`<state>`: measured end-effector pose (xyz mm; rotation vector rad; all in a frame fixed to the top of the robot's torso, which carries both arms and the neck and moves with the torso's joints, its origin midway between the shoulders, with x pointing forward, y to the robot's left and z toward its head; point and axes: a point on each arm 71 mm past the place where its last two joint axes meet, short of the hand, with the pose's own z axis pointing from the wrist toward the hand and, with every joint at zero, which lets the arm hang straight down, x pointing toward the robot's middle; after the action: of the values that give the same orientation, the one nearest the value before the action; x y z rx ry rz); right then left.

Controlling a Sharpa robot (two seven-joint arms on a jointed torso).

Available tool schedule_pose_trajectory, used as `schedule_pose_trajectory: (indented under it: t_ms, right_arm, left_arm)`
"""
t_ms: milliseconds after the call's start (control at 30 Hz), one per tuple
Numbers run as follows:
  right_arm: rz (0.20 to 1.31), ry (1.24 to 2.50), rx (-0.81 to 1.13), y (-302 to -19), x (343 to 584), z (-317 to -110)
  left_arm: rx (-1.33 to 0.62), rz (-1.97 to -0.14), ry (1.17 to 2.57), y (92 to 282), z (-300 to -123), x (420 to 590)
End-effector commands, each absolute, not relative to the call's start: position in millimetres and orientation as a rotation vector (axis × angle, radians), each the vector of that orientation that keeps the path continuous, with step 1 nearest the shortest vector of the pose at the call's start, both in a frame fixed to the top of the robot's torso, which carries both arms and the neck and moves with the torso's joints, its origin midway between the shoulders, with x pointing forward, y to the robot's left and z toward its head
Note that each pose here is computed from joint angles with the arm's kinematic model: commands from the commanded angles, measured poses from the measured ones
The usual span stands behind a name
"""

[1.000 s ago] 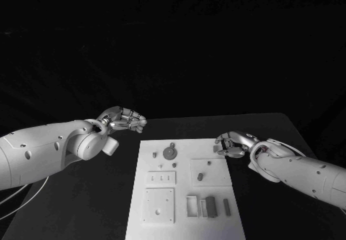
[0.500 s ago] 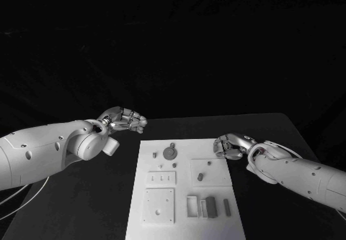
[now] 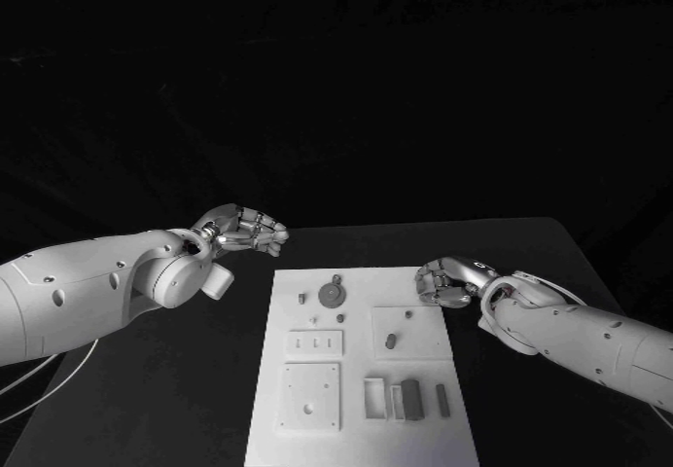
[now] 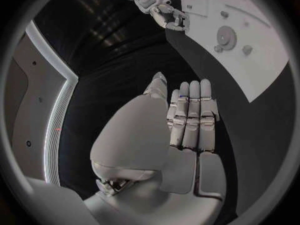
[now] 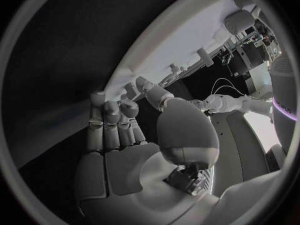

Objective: Assemble the parts on the task board

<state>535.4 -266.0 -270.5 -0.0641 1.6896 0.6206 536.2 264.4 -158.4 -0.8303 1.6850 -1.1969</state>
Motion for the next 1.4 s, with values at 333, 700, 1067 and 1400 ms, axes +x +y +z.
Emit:
schedule_pose_trajectory:
  t_ms: [333,700,1067,1400]
  right_arm:
    - [0.607,1.694,-0.081,-265.0,536.1,-271.7]
    - [0.604,1.691,-0.081,-260.5,536.7,-271.8]
    - [0.591,1.688,-0.084,-260.9,537.3,-271.8]
    - [0.588,1.683,-0.083,-261.0,537.6,-271.6]
  left_arm:
    - [-0.818,-1.211,1.692,263.1,-157.5,535.4]
    - [-0.819,-1.210,1.693,264.0,-157.6,535.3]
    - [-0.819,-1.210,1.695,263.9,-157.7,535.1]
    - [-0.818,-1.211,1.698,263.3,-157.8,535.3]
